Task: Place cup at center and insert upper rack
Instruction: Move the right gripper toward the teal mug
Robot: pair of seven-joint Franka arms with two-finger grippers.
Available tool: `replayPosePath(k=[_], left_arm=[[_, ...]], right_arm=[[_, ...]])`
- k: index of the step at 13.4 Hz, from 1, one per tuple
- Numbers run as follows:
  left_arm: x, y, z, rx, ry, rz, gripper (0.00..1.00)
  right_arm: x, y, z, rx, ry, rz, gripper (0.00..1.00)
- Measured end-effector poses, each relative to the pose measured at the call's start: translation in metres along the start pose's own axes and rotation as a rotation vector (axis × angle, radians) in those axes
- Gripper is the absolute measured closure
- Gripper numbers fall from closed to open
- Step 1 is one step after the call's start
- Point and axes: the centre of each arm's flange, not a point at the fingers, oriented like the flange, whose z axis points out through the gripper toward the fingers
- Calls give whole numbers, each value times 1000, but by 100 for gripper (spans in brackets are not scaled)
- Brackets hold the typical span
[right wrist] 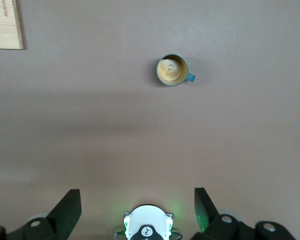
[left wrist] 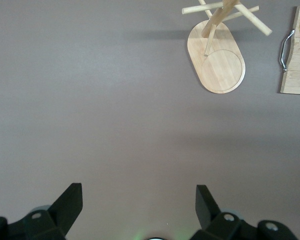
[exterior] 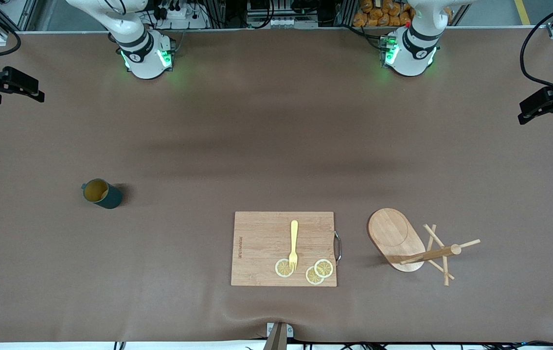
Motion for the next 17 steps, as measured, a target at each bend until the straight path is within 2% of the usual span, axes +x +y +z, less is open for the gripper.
replayPosePath(k=[6, 9, 12, 17], left_arm=[[-1, 5, -4, -21, 8, 7, 0], [-2, 12, -8, -26, 15, 20, 0], [-2, 19, -9, -28, 17, 33, 0], [-3, 21, -10, -44, 15, 11, 0]], right_arm=[[0, -1, -2, 0, 6, -1, 0], [8, -1, -2, -2, 40, -3, 0], [41, 2, 20, 1, 64, -3, 0], [119, 8, 109, 10, 62, -3, 0]])
